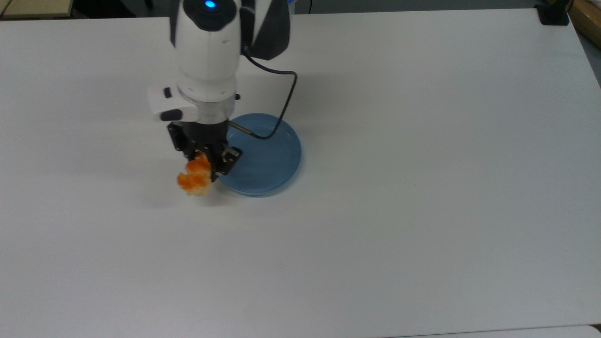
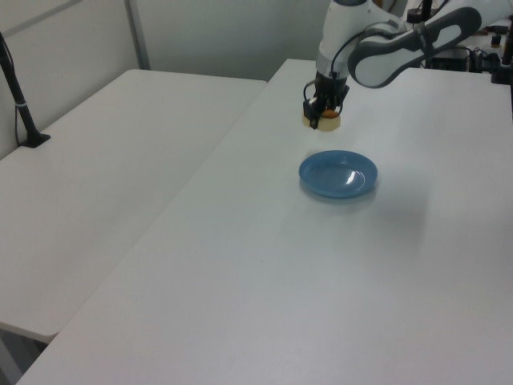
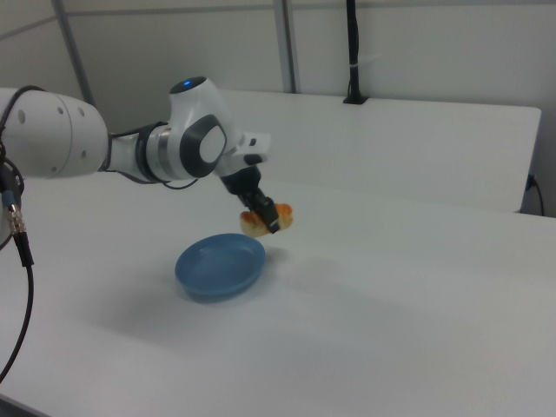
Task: Put the bread on a plate
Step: 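Lift the bread roll and carry it over the blue plate, then lower the bread roll onto the plate and open the gripper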
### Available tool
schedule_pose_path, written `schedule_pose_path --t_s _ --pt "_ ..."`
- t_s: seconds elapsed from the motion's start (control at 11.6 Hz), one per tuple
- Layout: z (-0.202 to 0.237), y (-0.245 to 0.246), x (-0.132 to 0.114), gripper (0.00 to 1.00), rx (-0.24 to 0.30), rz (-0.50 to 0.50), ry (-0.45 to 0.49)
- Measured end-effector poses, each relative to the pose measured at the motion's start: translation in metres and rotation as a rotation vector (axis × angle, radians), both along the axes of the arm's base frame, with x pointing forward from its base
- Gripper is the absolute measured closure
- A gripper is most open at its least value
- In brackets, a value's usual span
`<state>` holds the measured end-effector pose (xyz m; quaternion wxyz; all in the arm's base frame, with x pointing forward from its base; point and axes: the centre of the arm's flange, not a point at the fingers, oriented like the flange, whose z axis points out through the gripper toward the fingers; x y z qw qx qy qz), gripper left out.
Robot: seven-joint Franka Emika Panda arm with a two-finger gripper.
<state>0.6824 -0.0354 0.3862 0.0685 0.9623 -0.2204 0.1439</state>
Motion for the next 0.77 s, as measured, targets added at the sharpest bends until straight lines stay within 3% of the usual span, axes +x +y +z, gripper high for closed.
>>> schedule_pose_path --t_s 0.34,0.77 --pt "-0.014 0.048 -0.018 0.51 0.034 0.025 0.035" --pt "-0.044 0.075 -0.051 0.5 -0.012 0.058 0.105"
